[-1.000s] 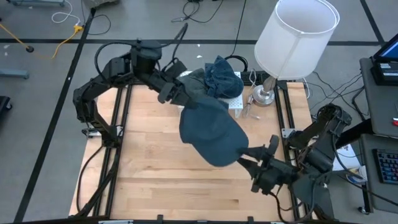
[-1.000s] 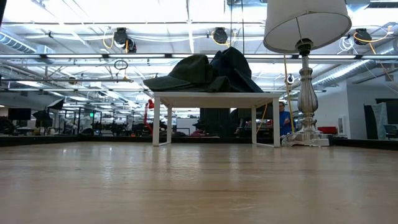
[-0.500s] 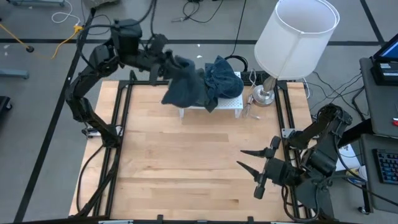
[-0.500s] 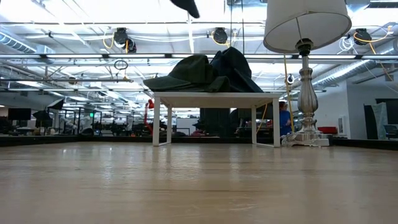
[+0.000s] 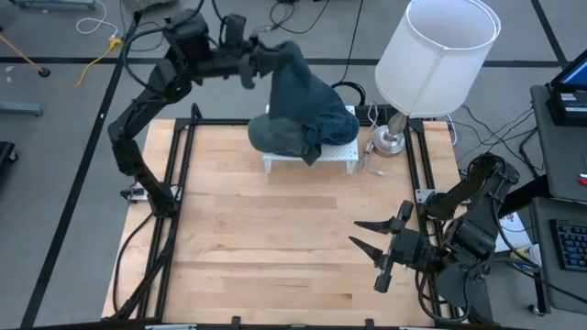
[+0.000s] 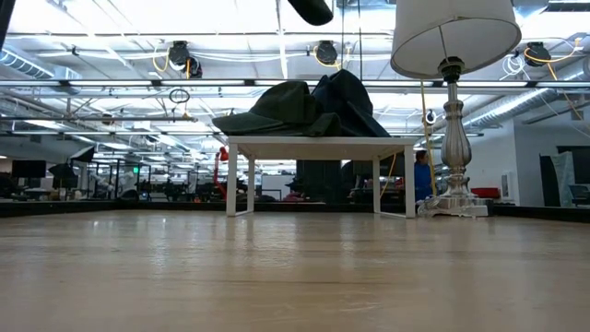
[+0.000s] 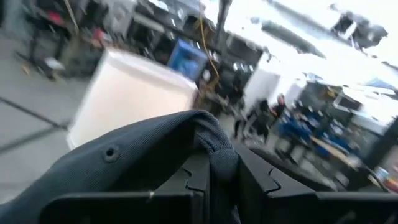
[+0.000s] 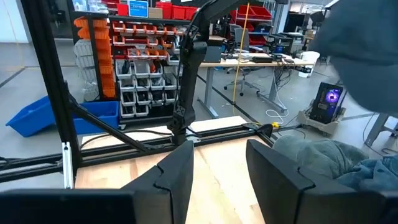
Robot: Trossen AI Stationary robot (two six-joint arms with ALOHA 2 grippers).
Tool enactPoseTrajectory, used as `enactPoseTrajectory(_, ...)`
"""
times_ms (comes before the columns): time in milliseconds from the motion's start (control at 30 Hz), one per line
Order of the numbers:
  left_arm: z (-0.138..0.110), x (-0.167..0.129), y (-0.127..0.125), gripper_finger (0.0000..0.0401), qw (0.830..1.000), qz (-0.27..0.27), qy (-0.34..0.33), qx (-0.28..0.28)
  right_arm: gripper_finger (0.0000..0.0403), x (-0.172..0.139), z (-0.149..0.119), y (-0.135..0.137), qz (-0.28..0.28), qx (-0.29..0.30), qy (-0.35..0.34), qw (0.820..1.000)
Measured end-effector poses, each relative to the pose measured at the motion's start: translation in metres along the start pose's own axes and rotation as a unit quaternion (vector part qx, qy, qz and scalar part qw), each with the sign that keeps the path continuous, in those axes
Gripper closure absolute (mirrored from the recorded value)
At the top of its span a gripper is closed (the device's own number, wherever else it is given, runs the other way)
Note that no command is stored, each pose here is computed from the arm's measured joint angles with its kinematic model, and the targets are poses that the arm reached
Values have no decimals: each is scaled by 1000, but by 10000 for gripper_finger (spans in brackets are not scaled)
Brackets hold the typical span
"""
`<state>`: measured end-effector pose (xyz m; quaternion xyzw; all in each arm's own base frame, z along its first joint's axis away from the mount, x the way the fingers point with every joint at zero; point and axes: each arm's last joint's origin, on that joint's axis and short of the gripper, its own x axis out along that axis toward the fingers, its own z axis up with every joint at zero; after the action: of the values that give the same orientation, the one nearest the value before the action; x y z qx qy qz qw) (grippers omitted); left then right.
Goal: Pick & Place hat
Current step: Stack the blue cap on top of the gray blue on the shelf
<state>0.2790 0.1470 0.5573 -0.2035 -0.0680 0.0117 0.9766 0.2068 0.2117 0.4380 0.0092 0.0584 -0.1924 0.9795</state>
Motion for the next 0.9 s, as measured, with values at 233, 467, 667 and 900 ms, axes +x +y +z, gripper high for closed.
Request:
enactPoseTrajectory(233,-8,31,22,360,998,40,-55,17,264,0,0,0,0,-27,0,1000)
enactPoseTrajectory(467,-34,69,53,360,998,39,-48,-5,264,0,0,0,0,-61,0,998)
enactPoseTrajectory(667,-58,96,78,360,999,17,-27,-19,268,0,-2,-1,-1,-77,4,997)
enactPoseTrajectory(900,-83,115,110,360,998,6,1,-66,269,0,-4,-2,-2,-91,8,996)
